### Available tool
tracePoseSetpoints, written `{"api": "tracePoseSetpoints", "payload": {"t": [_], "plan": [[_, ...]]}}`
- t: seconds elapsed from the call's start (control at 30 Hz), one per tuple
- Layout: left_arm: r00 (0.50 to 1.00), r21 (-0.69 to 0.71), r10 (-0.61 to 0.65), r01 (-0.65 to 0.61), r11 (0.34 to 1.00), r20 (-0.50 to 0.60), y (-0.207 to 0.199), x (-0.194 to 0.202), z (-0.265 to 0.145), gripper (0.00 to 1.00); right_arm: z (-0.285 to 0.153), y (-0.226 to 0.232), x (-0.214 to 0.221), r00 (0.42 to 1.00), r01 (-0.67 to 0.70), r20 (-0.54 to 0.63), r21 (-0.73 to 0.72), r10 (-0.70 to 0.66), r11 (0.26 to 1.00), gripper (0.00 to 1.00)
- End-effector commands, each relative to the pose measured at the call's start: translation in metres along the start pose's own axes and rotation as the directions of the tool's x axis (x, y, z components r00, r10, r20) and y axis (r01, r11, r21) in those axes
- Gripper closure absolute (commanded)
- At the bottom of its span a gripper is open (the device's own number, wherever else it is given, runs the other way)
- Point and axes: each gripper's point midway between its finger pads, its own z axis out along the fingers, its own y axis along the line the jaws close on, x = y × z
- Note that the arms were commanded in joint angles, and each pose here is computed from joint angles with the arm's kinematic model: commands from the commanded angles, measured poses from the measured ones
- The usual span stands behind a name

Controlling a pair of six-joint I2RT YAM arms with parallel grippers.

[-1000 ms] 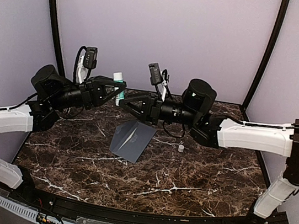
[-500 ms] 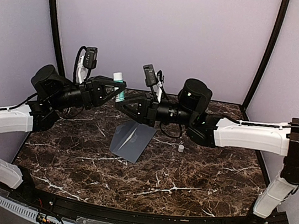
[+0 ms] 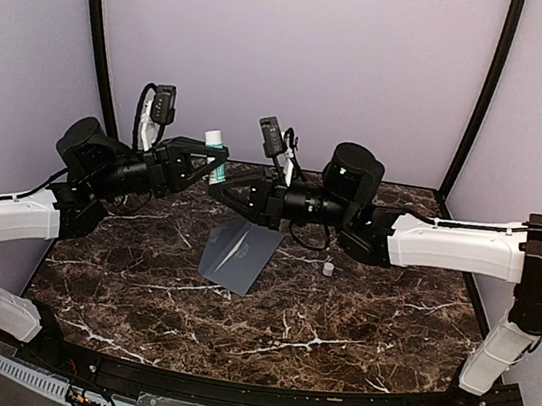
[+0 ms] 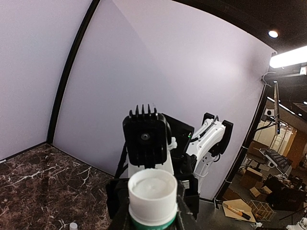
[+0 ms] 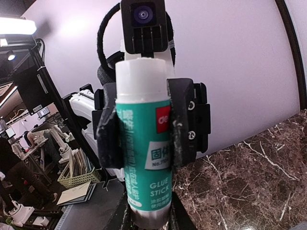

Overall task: Place the letter into the envelope and seal it
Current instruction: Unscrew the solid glue.

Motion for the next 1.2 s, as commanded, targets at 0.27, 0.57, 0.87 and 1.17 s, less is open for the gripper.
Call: {"api": "tracePoseSetpoints", "payload": {"t": [0.27, 0.57, 0.87, 1.17], "plan": [[0.997, -0.139, 0.05, -0.057, 0.989, -0.052, 0.031, 0.03, -0.011, 1.0, -0.011, -0.047, -0.005, 0.999, -0.042, 0.013, 0.304, 0.04, 0.952, 0.93], [0.993, -0.354, 0.099, -0.116, 0.928, -0.067, 0.063, 0.042, -0.023, 1.0, -0.017, -0.086, -0.007, 0.994, -0.106, 0.025, 0.506, 0.108, 0.856, 0.93], [0.987, -0.538, 0.077, -0.142, 0.831, -0.142, 0.094, 0.058, -0.026, 1.0, -0.023, -0.114, -0.01, 0.988, -0.15, 0.062, 0.646, 0.144, 0.749, 0.93], [0.987, -0.589, 0.035, -0.12, 0.799, -0.154, 0.105, 0.06, -0.023, 1.0, -0.009, -0.121, -0.012, 0.992, -0.116, 0.045, 0.698, 0.119, 0.707, 0.92]]}}
